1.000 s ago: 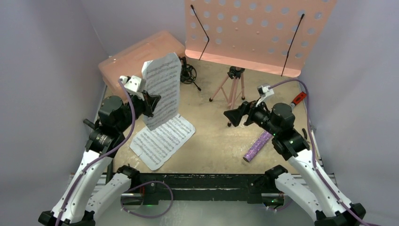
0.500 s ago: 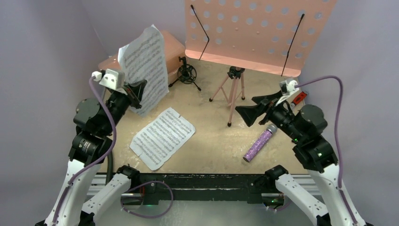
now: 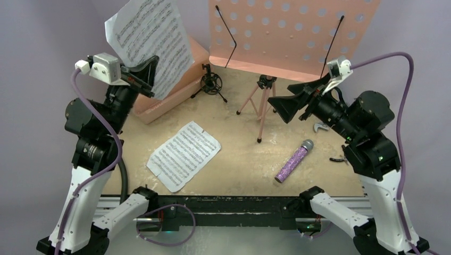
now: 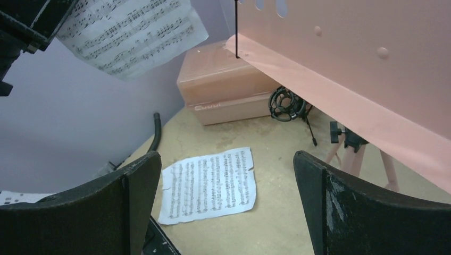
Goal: Set up the instrument practice props
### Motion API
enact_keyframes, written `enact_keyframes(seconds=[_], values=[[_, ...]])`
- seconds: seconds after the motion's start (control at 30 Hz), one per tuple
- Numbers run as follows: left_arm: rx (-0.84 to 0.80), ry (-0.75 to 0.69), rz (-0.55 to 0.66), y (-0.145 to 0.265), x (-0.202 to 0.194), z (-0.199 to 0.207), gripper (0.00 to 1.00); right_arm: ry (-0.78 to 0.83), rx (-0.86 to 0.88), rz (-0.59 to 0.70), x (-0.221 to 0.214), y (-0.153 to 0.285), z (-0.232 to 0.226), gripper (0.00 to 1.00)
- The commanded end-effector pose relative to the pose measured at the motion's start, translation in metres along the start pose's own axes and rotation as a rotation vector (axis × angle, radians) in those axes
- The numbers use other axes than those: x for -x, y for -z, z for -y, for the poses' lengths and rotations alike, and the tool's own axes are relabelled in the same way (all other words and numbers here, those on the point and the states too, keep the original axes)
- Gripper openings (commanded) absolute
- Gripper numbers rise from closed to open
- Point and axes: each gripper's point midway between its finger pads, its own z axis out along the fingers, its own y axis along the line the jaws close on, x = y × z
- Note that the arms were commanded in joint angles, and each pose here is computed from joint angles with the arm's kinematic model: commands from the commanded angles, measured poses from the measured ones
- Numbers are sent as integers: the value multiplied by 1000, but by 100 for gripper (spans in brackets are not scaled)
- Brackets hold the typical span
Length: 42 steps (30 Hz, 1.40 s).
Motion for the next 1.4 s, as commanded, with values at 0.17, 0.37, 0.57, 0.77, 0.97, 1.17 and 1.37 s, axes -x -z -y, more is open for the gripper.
enact_keyframes(seconds=[0.17,0.37,0.57,0.77,0.97,1.17,1.37], values=[[-212,72,131,-33,49,39,0,47,142,30,36,-20,-26,95],[-411,147,141,-51,60,73,0,66,248,44,53,-34,-43,93],[-529,173,109,-52,57,92,0,85,392,13,63,-47,-64,90],[-597,225,120,-49,66,103,0,102,373,58,79,-50,-64,90],[-680,264,133,-49,76,115,0,115,303,118,96,-54,-55,90],[-704,295,151,-53,74,117,0,124,164,190,112,-48,-37,92],[-779,392,151,-61,65,127,0,161,204,132,106,-54,-41,92]])
